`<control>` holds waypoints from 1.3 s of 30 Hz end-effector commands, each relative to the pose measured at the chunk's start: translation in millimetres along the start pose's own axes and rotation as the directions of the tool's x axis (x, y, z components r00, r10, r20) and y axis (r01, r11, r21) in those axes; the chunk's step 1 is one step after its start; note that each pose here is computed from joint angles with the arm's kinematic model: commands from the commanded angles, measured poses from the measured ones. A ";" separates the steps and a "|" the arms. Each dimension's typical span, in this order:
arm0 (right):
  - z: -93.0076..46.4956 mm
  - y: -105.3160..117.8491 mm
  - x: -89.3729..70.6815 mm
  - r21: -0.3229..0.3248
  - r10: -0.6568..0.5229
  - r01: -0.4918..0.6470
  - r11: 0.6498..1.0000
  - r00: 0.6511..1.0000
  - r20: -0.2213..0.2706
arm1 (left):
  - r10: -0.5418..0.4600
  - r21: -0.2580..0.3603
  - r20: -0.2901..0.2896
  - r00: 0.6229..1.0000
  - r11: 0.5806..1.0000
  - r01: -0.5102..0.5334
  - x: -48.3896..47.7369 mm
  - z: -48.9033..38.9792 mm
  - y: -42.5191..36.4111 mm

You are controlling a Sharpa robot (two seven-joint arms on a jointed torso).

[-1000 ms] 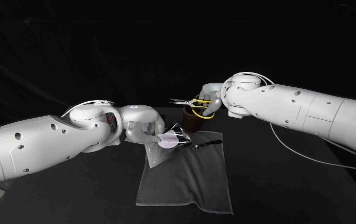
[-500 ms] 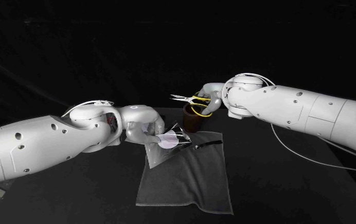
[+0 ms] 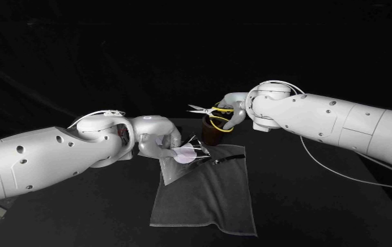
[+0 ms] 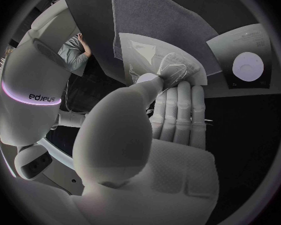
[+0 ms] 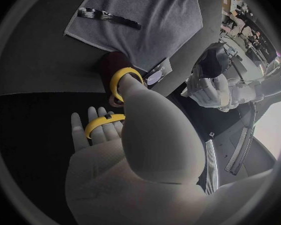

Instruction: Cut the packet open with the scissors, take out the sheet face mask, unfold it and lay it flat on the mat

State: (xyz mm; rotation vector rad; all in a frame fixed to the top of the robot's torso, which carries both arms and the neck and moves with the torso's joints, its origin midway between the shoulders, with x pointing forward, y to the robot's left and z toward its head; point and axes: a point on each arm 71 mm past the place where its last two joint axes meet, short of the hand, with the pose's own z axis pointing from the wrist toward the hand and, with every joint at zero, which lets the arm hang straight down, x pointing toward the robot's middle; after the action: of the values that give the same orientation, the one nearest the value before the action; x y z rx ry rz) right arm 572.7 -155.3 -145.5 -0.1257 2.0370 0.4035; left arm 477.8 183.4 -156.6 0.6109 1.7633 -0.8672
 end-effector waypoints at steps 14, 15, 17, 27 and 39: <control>-0.1 1.0 -3.5 -0.034 -0.030 0.031 0.999 0.999 0.040 | -0.010 -0.002 -0.011 1.000 1.000 0.010 0.4 -0.2 0.7; 0.0 1.1 -3.7 -0.035 -0.031 0.033 0.999 0.999 0.043 | -0.011 -0.003 -0.011 1.000 1.000 0.011 0.3 -0.2 0.9; 0.1 1.0 -4.1 -0.034 -0.032 0.034 0.999 0.998 0.047 | -0.011 -0.004 -0.011 1.000 1.000 0.011 0.3 -0.3 1.1; 0.1 0.3 -2.0 -0.028 -0.043 0.043 0.999 0.999 0.017 | -0.012 -0.006 -0.011 1.000 1.000 0.012 0.3 -0.7 1.8; -1.1 -1.3 -0.3 -0.027 -0.053 0.053 0.998 0.999 -0.002 | -0.012 -0.006 -0.012 1.000 1.000 0.012 0.4 -0.2 1.6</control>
State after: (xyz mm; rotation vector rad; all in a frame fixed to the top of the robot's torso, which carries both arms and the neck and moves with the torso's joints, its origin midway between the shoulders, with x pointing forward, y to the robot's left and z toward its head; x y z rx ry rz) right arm 573.1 -157.8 -144.6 -0.1727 2.0199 0.4041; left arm 479.2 185.4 -157.1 0.6021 1.7706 -0.8609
